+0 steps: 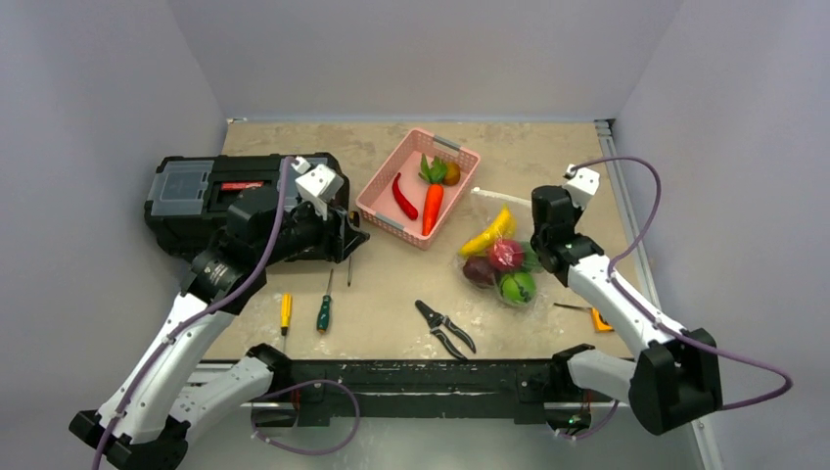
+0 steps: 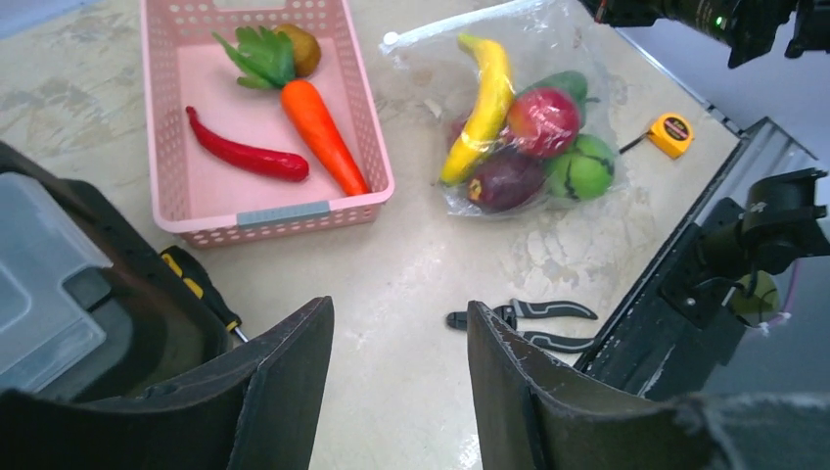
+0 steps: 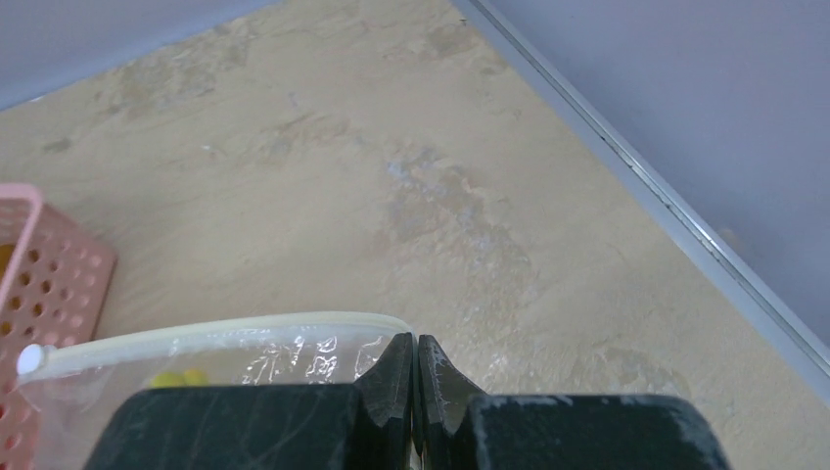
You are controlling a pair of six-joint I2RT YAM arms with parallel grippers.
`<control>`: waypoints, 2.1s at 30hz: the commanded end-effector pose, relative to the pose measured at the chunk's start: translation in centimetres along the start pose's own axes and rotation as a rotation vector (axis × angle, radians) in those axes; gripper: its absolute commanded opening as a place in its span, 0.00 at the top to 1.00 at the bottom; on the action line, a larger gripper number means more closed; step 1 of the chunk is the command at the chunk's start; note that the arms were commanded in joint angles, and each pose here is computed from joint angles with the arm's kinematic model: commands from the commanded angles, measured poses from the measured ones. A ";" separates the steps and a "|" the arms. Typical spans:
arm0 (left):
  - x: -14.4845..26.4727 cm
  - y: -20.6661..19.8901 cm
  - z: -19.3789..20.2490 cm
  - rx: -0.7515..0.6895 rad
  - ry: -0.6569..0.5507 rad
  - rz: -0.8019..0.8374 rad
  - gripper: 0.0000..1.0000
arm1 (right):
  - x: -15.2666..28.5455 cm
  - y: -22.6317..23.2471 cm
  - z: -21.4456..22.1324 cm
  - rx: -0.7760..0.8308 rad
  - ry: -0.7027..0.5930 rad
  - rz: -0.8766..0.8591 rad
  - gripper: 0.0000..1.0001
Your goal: Place the food in the zip-top bag and seal the zipper
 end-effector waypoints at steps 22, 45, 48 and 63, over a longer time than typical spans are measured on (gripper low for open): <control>1.7 0.4 1.0 -0.069 -0.084 -0.081 0.48 | -6.1 -1.4 -4.3 -0.088 0.054 0.055 0.57; 12.9 1.9 -1.8 -0.105 -0.397 -0.508 0.15 | 17.1 3.4 -14.8 -0.090 -0.024 -0.862 0.01; 15.7 1.8 -2.1 -0.127 -0.423 -0.573 0.15 | 17.9 1.2 -16.5 -0.117 -0.127 -0.788 0.01; 22.6 1.7 -1.2 -0.160 -0.485 -0.769 0.15 | 20.0 -5.5 -20.6 -0.292 -0.380 -0.545 0.01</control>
Point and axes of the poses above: each gripper's point midway between its finger pads, its own x axis back along the fingers, its own y axis along the line the jaws close on, z = x × y, the point moved 5 cm from there along x, back along the fingers, and after that the axes turned 13 degrees about -x, right-handed, at the moved point
